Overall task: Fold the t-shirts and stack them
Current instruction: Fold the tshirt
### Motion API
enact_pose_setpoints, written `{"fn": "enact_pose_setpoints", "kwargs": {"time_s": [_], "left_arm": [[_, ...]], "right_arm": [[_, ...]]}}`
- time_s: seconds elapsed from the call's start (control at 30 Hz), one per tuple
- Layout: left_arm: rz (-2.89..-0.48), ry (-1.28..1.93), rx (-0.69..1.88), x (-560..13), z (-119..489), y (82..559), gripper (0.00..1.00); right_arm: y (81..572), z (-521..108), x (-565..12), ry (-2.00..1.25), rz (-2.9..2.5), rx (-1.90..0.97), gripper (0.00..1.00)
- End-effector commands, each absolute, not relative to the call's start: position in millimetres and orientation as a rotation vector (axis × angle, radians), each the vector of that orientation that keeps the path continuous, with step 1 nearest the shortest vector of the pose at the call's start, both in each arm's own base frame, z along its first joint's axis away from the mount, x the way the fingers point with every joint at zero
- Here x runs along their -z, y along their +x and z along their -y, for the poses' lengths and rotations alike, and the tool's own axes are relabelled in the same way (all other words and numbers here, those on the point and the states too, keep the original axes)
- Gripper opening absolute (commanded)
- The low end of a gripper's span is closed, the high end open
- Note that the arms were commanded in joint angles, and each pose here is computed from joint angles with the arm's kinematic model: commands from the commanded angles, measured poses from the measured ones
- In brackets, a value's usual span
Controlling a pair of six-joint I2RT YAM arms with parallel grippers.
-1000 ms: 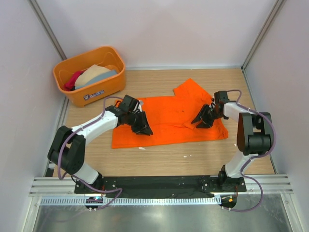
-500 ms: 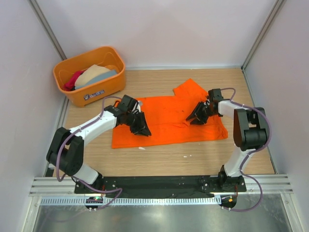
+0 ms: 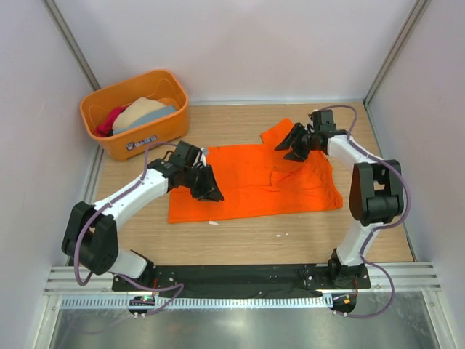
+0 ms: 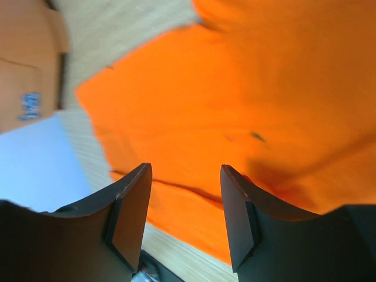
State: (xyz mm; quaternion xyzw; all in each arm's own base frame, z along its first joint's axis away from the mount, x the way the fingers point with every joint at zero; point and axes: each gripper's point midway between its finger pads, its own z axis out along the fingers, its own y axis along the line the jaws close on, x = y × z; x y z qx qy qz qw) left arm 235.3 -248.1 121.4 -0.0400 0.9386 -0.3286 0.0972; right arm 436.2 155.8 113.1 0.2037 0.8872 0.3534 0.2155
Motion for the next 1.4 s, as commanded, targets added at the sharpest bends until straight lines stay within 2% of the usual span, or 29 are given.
{"fn": "enact_pose_setpoints", "kwargs": {"time_s": [0.0,0.13,0.33,0.5,0.7,0.87,0.97,1.13,1.37], "left_arm": [[-2.753,-0.108,0.927,-127,235,235,0.24],[-2.779,-0.116,0.924,-119,233,230,0.24],[-2.792,-0.13,0.947,-115,234,225,0.24],[-2.791,-0.132,0.936,-118,232,223,0.24],[-2.789,-0.135,0.924,-123,228,220,0.24],[-2.789,-0.159,0.866,-122,220,220,0.24],[-2.783,-0.191,0.807,-120,209,223,0.25],[-2.773,-0.254,0.778,-116,189,228,0.3],[-2.854,-0.309,0.714,-84,163,241,0.31]], "right_arm": [[401,-127,-111,0.449,-2.544,-0.758,0.56],[384,-101,-108,0.488,-2.548,-0.633,0.56],[371,-100,-83,0.596,-2.587,-0.729,0.65],[373,-101,-68,0.621,-2.606,-0.725,0.67],[416,-120,-61,0.671,-2.52,-0.873,0.66],[484,-138,-103,0.685,-2.351,-1.033,0.65],[490,-134,-107,0.685,-2.363,-1.061,0.66],[453,-115,-108,0.627,-2.472,-0.931,0.68],[395,-59,-90,0.555,-2.618,-0.547,0.67]]}}
